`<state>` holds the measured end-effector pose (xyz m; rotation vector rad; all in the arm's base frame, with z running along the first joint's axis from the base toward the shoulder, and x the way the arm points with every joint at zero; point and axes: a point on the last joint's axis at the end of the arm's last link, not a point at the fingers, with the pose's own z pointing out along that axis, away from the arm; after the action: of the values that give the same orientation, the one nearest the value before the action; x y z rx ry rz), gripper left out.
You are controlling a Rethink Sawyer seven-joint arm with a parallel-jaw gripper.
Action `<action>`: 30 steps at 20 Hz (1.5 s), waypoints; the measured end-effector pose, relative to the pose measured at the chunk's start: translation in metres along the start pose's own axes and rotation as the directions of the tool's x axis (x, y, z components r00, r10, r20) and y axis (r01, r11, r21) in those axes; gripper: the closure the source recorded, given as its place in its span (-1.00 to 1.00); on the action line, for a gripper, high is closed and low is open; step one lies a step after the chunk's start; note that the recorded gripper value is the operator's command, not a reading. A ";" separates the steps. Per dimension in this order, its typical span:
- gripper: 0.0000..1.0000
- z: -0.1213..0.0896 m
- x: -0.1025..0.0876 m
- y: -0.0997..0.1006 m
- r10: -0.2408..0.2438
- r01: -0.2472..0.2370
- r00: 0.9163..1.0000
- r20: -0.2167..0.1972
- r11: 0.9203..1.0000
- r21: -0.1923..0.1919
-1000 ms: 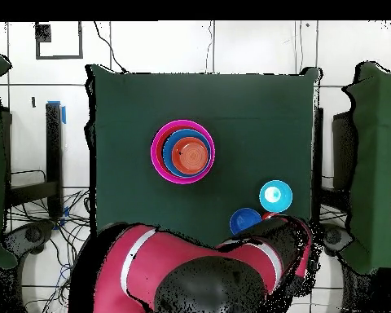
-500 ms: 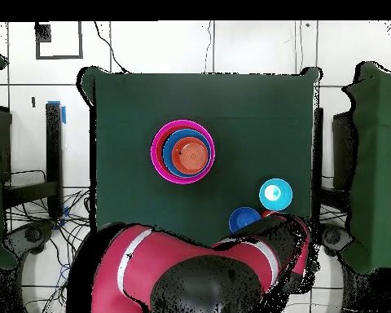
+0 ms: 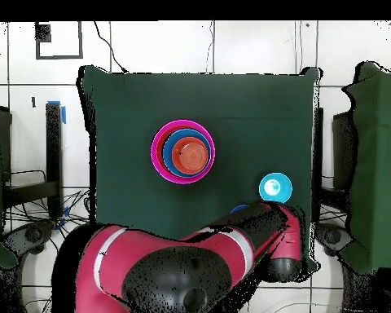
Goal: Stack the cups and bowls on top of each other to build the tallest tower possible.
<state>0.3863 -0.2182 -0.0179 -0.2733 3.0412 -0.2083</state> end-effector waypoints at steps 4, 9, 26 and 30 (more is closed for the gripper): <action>-1.00 0.000 -0.012 -0.003 -0.023 0.023 1.000 0.000 1.000 0.013; -1.00 0.000 -0.021 -0.005 -0.038 0.038 0.999 0.005 0.999 0.024; -1.00 -0.004 -0.030 0.002 -0.071 0.071 0.997 0.006 0.997 0.034; -1.00 -0.009 -0.036 0.009 -0.116 0.116 0.993 -0.015 0.992 0.051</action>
<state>0.4192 -0.2020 -0.0074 -0.4473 3.0282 -0.2967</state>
